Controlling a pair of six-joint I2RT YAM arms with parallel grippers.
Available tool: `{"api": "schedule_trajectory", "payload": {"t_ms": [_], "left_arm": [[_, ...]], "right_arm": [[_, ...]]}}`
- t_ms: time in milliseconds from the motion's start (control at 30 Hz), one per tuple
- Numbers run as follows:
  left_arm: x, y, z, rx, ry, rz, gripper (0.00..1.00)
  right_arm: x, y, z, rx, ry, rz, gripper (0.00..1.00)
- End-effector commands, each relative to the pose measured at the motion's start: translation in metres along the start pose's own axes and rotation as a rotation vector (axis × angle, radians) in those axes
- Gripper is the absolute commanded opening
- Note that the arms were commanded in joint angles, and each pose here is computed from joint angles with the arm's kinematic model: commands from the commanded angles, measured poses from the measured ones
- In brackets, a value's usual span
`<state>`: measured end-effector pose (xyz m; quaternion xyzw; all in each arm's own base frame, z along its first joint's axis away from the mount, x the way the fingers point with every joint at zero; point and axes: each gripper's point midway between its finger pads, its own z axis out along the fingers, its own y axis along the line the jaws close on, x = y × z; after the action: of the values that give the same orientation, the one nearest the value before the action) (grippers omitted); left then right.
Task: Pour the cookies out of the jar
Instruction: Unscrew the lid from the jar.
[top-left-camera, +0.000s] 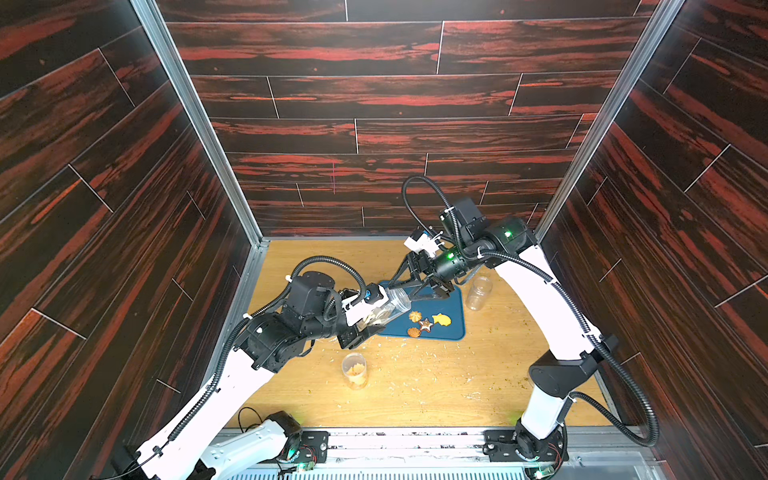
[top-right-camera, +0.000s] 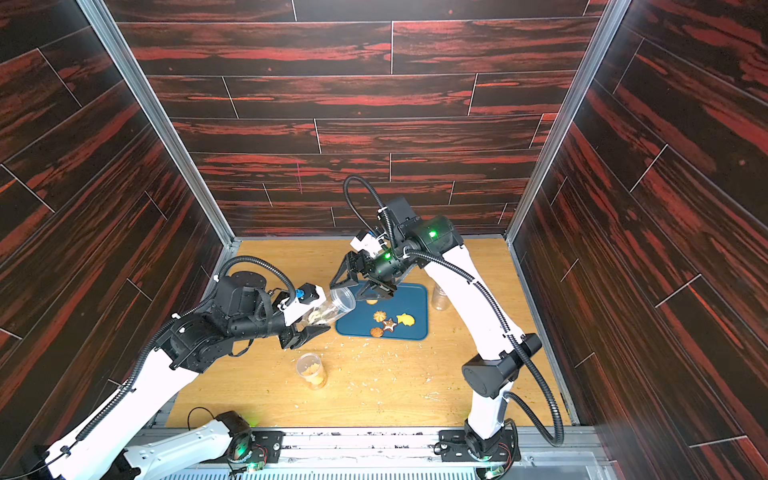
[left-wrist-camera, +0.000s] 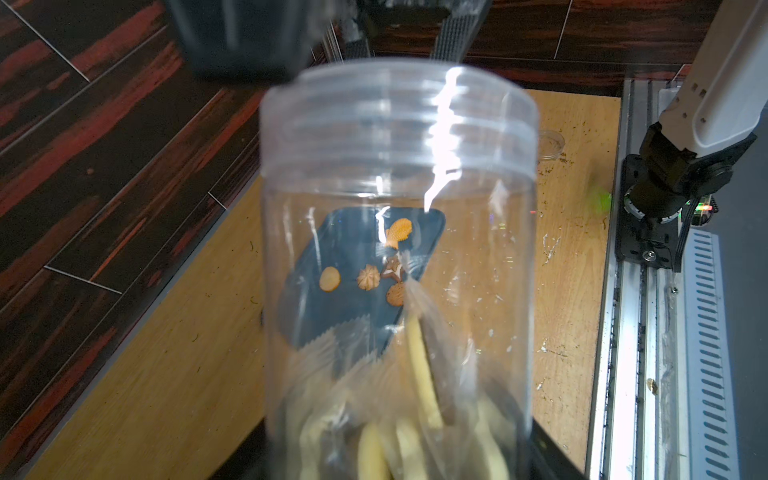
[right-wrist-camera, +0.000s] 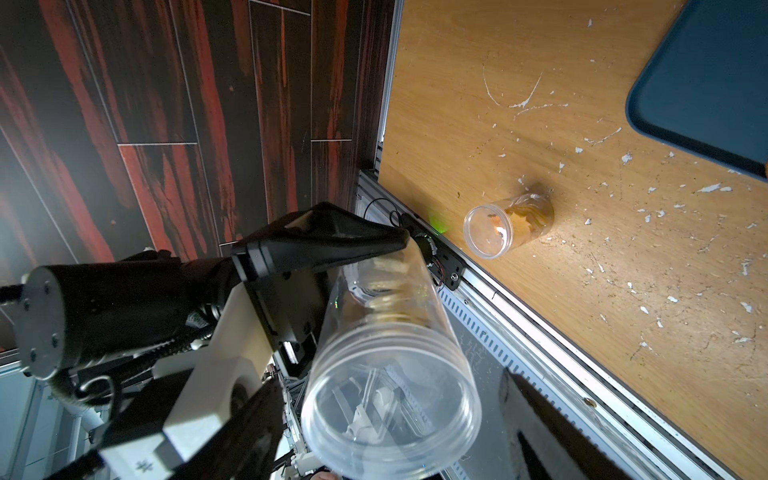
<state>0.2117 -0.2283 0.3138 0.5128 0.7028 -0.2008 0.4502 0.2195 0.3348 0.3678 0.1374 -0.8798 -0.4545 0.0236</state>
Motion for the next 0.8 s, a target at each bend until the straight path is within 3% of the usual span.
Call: {"api": "schedule_trajectory", "payload": {"t_ms": [0, 200, 433, 600, 767], "left_arm": [[-0.0085, -0.0040, -0.0092, 0.007, -0.029, 0.027, 0.37], [-0.0083, -0.0030, -0.0087, 0.003, -0.028, 0.030, 0.37], [-0.0093, -0.0031, -0.0085, 0.005, -0.031, 0.027, 0.37], [-0.0088, -0.0032, -0.0088, 0.005, -0.029, 0.026, 0.37], [-0.0107, -0.0055, -0.0092, 0.019, -0.037, 0.017, 0.36]], "right_arm": [[0.0050, -0.0025, 0.0112, 0.002, 0.059, 0.033, 0.85], [0.0094, -0.0028, 0.0140, 0.010, 0.074, 0.030, 0.83], [0.0107, -0.0039, 0.0158, 0.009, 0.083, 0.027, 0.70], [0.0100, -0.0040, 0.0153, 0.009, 0.077, 0.017, 0.70], [0.0063, -0.0046, 0.0106, 0.029, 0.029, -0.089, 0.64]]}}
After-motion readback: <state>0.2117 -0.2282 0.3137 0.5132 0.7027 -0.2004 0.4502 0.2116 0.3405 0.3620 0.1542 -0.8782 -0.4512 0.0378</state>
